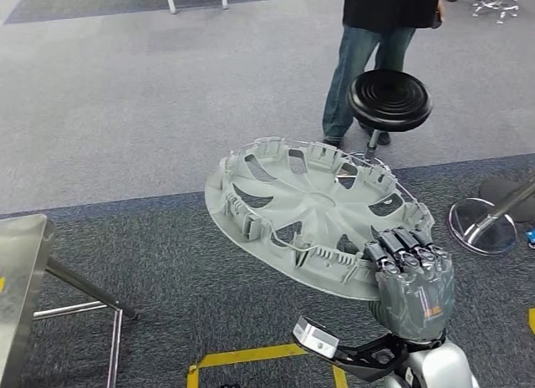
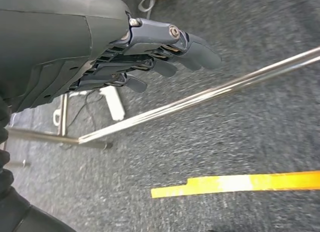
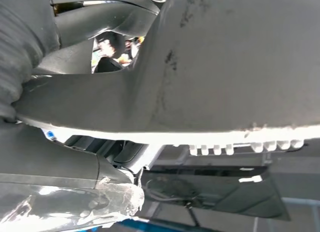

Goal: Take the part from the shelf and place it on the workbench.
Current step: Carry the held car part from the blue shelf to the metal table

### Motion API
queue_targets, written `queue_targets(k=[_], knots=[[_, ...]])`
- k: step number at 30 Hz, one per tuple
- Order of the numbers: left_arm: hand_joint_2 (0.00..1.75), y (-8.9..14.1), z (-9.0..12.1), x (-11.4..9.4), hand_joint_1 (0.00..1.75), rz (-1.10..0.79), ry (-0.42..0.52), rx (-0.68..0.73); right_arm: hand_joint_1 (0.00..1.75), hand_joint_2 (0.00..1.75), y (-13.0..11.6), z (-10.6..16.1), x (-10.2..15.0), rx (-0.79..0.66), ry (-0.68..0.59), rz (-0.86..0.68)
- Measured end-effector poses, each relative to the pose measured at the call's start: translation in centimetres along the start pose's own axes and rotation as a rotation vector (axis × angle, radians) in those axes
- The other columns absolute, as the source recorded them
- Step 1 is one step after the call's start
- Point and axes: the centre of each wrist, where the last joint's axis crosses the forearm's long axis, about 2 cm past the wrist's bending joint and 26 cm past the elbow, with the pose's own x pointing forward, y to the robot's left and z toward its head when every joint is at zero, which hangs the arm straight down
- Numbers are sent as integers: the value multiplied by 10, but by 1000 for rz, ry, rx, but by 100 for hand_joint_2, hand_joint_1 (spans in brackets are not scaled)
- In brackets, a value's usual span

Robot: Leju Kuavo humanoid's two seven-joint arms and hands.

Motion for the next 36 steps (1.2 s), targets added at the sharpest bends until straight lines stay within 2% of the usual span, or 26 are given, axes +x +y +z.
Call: queue_targets(k=[36], knots=[[175,4,-3,-1,0,-18,-7,-3,175,175,0,7,-1,2,-8,5]])
